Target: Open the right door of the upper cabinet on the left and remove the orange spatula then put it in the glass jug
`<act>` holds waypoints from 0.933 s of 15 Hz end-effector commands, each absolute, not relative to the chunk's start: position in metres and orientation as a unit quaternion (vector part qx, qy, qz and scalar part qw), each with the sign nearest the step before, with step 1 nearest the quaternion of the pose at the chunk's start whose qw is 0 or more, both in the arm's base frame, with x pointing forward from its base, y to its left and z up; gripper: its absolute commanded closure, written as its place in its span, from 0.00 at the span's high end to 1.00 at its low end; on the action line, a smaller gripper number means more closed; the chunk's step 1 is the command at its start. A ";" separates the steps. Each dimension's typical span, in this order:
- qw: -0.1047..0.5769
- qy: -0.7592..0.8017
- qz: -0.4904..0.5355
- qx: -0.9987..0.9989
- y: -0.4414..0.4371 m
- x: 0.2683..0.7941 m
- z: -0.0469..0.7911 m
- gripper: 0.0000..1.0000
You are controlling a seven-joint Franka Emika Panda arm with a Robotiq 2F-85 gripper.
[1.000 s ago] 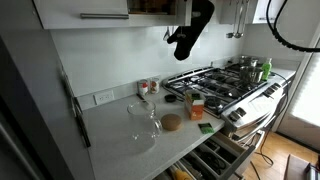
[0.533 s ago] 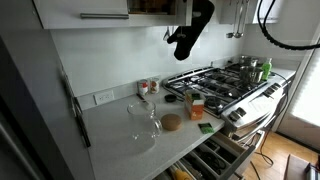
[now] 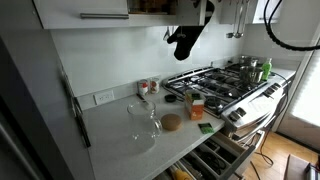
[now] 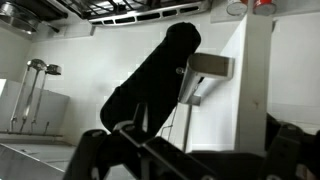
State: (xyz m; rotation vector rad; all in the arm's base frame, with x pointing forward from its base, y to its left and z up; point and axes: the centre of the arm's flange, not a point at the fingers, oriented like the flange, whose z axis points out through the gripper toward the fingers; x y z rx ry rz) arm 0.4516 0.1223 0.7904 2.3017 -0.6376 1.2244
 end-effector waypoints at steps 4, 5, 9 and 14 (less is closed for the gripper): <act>0.264 -0.290 0.383 0.836 0.115 0.432 0.794 1.00; 0.264 -0.296 0.379 0.836 0.112 0.433 0.794 1.00; 0.270 -0.339 0.368 0.823 0.090 0.437 0.791 1.00; 0.220 -0.328 0.390 0.832 0.097 0.438 0.793 1.00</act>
